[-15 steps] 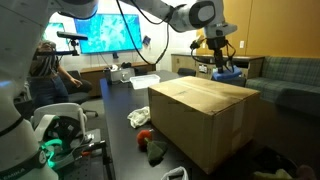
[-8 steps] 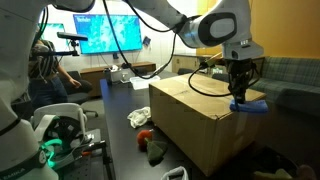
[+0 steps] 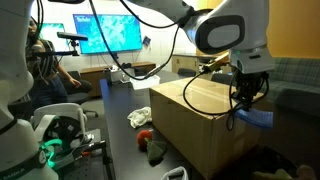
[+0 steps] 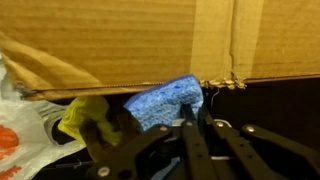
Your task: Put all the objects from the box on the table, and then put all the objects that were on the table on the box
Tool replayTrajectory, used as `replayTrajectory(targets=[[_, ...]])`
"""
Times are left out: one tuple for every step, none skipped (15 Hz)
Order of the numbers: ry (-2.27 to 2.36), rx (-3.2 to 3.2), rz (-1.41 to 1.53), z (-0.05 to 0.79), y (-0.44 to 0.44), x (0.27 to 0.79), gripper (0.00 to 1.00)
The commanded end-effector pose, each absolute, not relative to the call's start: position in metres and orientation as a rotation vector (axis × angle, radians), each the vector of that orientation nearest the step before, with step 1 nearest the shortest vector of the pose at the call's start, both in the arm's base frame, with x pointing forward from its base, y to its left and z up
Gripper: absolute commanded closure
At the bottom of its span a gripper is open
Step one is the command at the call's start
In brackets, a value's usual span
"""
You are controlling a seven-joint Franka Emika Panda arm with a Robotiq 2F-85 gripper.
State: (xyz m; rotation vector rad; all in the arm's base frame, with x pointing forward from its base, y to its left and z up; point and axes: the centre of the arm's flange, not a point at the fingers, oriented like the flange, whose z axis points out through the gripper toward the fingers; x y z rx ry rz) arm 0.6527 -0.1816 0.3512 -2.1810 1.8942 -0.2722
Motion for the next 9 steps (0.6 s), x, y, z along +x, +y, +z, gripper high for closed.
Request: replayTrajectory(targets=[[1.845, -2.092, -0.209, 0.328, -0.199, 0.63, 0.91], [1.847, -2.076, -0.188, 0.323, -0.203, 0.629, 0.87], [1.843, -2.069, -0.171, 0.319, -0.207, 0.625, 0.65], [1.846, -2.064, -0.152, 0.314, -0.211, 0.62, 0.65], [1.854, -2.059, -0.138, 0.307, -0.212, 0.617, 0.58], [1.864, -2.058, -0.122, 0.302, -0.213, 0.611, 0.51], [1.876, -2.055, -0.112, 0.298, -0.213, 0.605, 0.44], [1.892, -2.061, -0.098, 0.295, -0.213, 0.598, 0.35], [1.908, -2.066, -0.091, 0.291, -0.213, 0.59, 0.29]])
